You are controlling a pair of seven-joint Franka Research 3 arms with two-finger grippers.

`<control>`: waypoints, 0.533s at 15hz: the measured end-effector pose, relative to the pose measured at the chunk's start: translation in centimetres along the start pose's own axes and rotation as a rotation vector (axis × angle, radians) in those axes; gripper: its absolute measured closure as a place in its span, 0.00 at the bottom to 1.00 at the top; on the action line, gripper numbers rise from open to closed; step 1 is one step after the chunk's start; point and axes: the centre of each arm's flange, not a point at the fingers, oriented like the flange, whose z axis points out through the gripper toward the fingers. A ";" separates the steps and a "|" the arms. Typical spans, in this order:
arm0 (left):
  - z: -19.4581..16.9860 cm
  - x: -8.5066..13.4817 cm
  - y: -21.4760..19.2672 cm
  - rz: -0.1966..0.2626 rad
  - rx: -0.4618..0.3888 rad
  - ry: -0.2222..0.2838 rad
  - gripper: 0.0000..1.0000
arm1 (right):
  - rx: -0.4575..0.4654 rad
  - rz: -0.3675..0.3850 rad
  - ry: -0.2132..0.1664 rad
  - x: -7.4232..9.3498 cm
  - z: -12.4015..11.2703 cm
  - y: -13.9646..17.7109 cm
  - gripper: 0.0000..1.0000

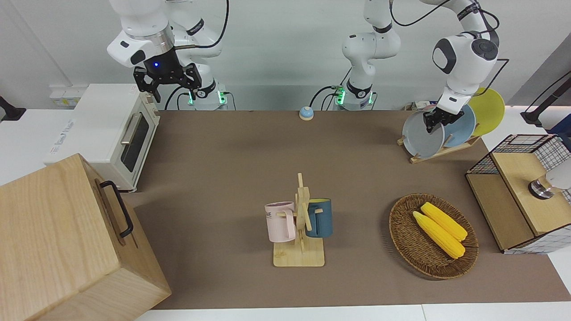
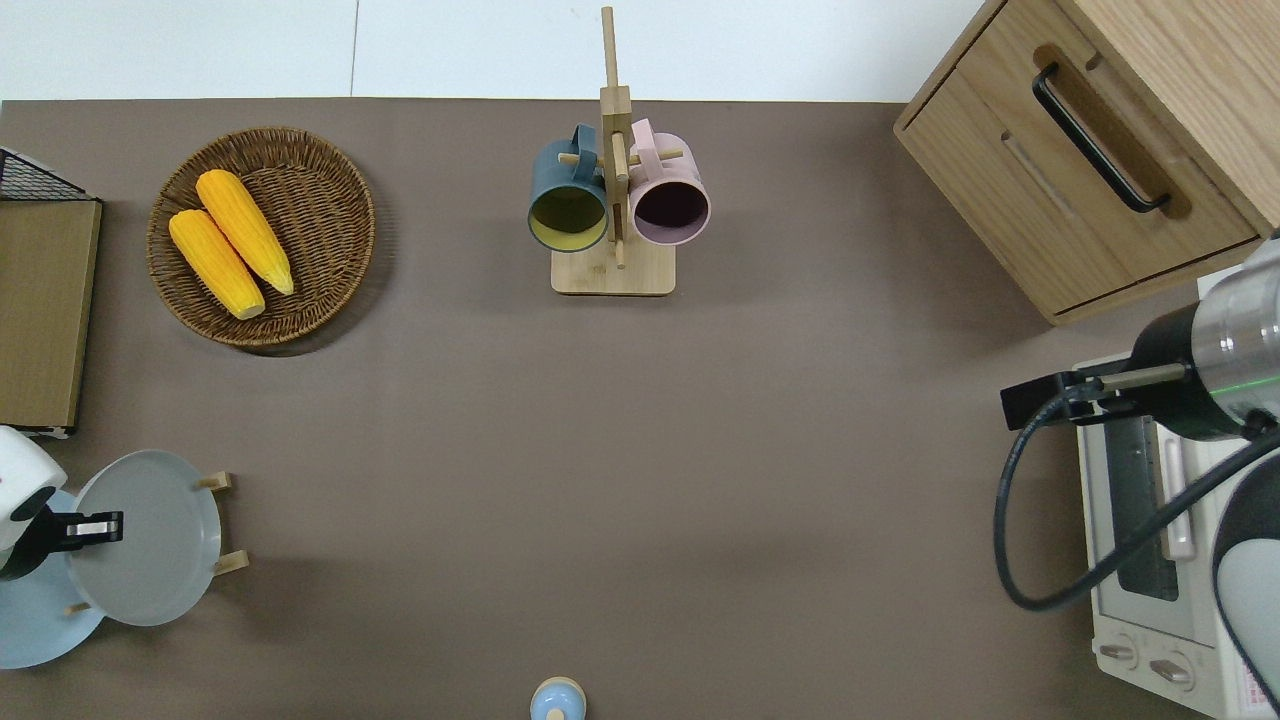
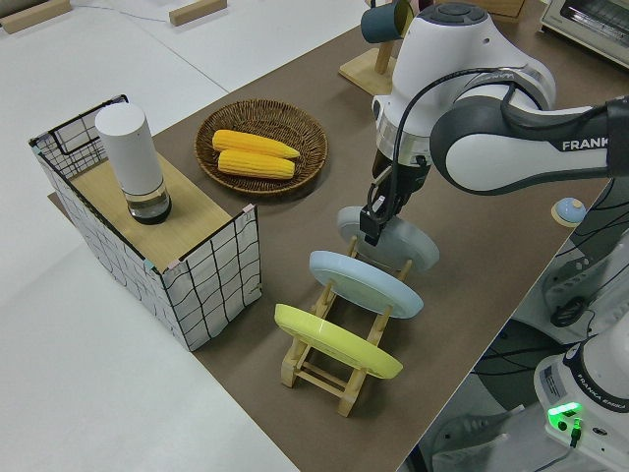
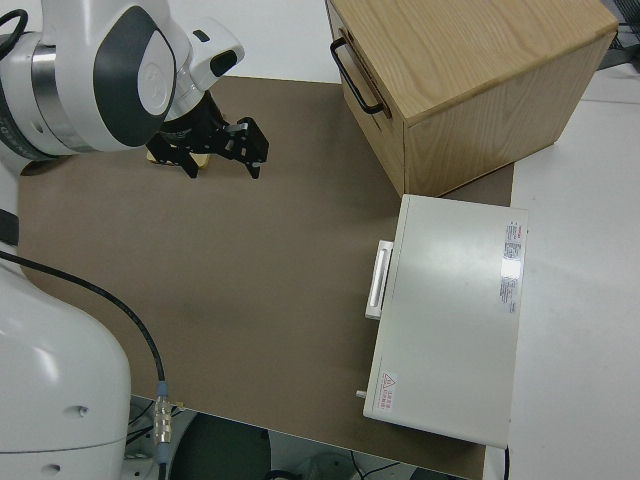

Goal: Pick gray plate from low plate rack and place it on table with left arm

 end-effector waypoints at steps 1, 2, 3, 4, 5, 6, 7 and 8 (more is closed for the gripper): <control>-0.1 0.0 0.0 0.000 0.000 0.001 0.92 | 0.000 0.000 0.000 0.0 0.0 0.0 0.01; -0.1 0.0 0.0 -0.002 0.000 0.002 0.92 | 0.000 0.000 0.000 0.0 0.0 0.0 0.01; -0.1 0.0 0.0 -0.002 0.000 0.002 0.92 | 0.000 0.000 0.000 0.0 0.0 0.0 0.01; -0.1 0.0 0.0 -0.002 0.000 0.002 0.92 | 0.000 0.000 0.000 0.0 0.0 0.0 0.01; -0.1 0.0 0.0 -0.003 0.000 0.002 0.92 | 0.000 0.000 0.000 0.0 0.0 0.0 0.01; -0.2 0.0 0.0 -0.002 0.000 0.003 0.92 | 0.000 0.000 0.000 0.0 0.0 0.0 0.01; -0.3 0.0 0.1 -0.001 0.000 0.003 0.92 | 0.000 0.000 0.000 0.0 0.0 0.0 0.01; -0.6 0.0 0.1 0.000 0.001 0.000 0.92 | 0.000 0.000 0.000 0.0 0.0 0.0 0.01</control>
